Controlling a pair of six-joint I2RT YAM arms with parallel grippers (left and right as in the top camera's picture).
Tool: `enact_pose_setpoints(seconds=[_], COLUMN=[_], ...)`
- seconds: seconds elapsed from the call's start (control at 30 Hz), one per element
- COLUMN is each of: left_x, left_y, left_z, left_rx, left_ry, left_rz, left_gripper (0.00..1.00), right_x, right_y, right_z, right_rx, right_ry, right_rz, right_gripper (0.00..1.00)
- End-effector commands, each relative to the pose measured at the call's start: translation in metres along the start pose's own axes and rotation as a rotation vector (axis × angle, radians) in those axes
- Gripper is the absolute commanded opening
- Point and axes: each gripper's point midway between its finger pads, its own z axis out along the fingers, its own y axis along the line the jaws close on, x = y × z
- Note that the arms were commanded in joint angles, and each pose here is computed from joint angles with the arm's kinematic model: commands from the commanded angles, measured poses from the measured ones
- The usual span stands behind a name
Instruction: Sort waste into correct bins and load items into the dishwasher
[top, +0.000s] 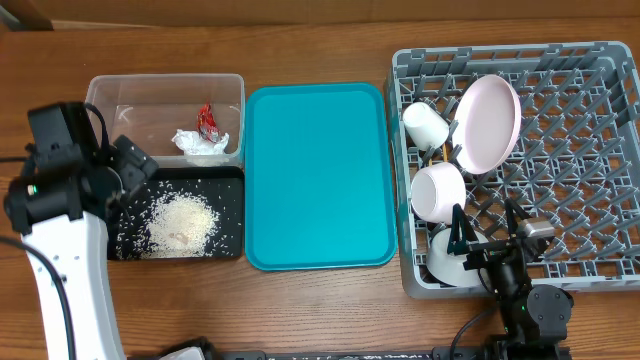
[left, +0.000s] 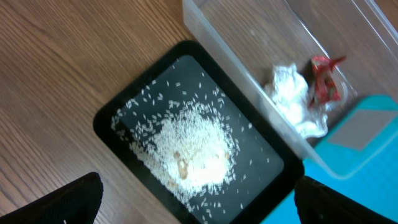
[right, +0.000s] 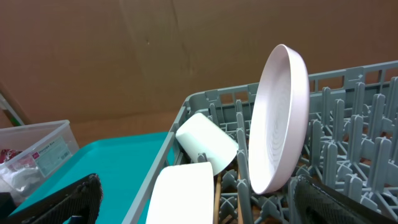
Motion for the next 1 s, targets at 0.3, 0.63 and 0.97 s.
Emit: enact_pose_setpoints(seconds=[0.3, 0.63, 0.97], left_x=[0.099, 0.141, 0.097], left_y=[0.019, 0.055, -0.015], left_z=[-0.036, -0.028, -0.027], left_rx=[0.192, 0.263, 0.663], left_ry=[-0.085, -0.178, -0.52], left_rz=[0.144, 0.151, 0.074], left_gripper=[1.0, 1.0, 1.0], right_x=[0.001, 0.001, 0.001], right_y=[-0.001, -0.001, -0.001], right_z=[0.0, 0.0, 0.0], right_rx=[0.004, 0.004, 0.004], right_ry=[-0.005, -0.005, -0.006], right_rz=[-0.003, -0.003, -0.003], right_gripper=[1.0, 1.0, 1.0])
